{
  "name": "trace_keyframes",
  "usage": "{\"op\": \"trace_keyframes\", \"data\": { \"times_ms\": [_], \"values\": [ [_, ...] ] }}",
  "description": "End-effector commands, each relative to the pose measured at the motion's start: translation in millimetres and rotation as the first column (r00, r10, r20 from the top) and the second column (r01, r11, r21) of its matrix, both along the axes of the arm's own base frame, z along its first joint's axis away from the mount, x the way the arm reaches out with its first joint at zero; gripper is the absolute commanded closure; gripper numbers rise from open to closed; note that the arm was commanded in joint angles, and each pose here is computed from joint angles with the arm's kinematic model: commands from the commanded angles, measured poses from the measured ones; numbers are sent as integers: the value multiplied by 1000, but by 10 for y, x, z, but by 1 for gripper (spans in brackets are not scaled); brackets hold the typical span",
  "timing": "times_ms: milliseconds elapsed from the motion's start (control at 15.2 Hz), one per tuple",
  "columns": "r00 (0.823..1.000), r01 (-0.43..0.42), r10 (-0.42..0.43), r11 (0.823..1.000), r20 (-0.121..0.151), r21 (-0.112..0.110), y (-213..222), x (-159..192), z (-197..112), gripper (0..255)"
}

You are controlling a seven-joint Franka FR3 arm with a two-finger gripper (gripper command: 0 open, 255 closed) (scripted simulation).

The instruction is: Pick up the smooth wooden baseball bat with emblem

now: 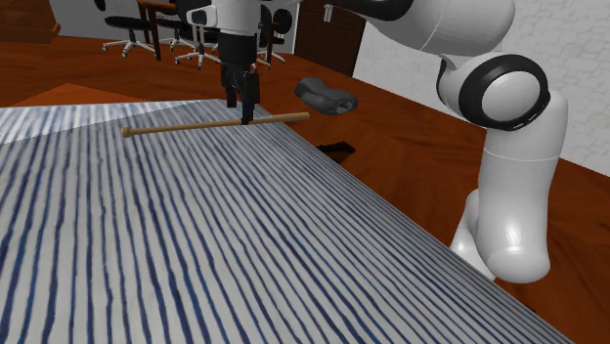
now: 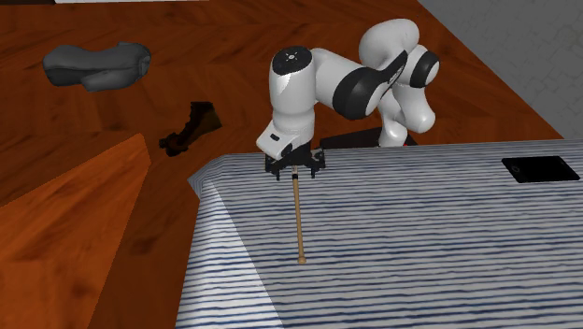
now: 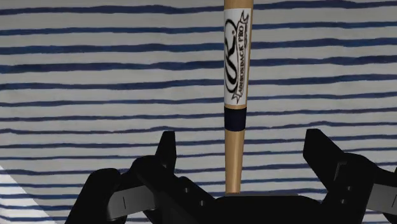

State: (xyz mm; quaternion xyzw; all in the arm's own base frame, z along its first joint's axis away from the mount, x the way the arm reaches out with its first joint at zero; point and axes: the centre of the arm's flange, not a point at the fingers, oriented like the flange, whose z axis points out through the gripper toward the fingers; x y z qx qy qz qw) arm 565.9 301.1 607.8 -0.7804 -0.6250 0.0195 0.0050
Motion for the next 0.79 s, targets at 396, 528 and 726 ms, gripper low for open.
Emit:
{"op": "trace_keyframes", "data": {
  "times_ms": [396, 528, 726],
  "values": [
    [1000, -1, 1, 1000, 0, 0, 3, -5, -199, 255],
    [1000, -1, 1, 1000, 0, 0, 2, -4, -201, 255],
    [1000, -1, 1, 1000, 0, 0, 2, -3, -200, 255]
  ]
}}
